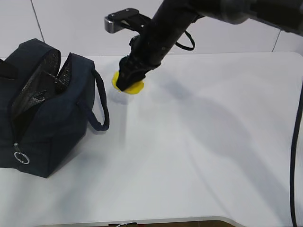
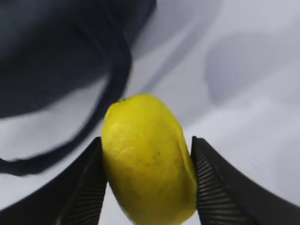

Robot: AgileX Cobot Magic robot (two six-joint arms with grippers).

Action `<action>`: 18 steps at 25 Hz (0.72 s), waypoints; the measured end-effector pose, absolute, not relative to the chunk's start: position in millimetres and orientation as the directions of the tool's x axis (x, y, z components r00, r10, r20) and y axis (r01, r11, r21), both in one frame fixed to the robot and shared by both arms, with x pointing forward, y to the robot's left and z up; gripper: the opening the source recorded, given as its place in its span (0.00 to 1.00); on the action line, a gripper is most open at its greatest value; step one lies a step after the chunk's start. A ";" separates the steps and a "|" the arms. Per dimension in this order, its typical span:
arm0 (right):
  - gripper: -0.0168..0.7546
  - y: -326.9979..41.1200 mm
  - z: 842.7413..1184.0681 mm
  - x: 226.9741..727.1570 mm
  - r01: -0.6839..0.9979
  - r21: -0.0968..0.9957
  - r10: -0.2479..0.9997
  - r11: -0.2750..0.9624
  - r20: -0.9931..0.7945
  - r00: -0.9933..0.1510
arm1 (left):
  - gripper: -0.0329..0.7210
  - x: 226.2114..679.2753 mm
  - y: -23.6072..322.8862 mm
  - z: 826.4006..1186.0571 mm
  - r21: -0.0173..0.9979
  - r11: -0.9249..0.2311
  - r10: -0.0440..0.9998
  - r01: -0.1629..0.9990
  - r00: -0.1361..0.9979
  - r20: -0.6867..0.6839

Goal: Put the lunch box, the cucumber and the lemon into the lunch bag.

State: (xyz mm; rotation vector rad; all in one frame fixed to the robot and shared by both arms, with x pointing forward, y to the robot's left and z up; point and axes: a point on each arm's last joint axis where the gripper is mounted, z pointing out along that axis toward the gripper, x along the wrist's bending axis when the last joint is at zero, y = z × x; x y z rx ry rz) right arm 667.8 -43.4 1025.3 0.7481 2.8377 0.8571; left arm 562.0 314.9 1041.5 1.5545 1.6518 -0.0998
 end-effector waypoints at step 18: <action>0.55 13.0 1077.6 641.6 0.410 0.802 0.289 0.434 0.307 -0.907 | 0.02 561.7 314.7 1041.5 0.469 0.224 0.784 0.854 0.128 -0.608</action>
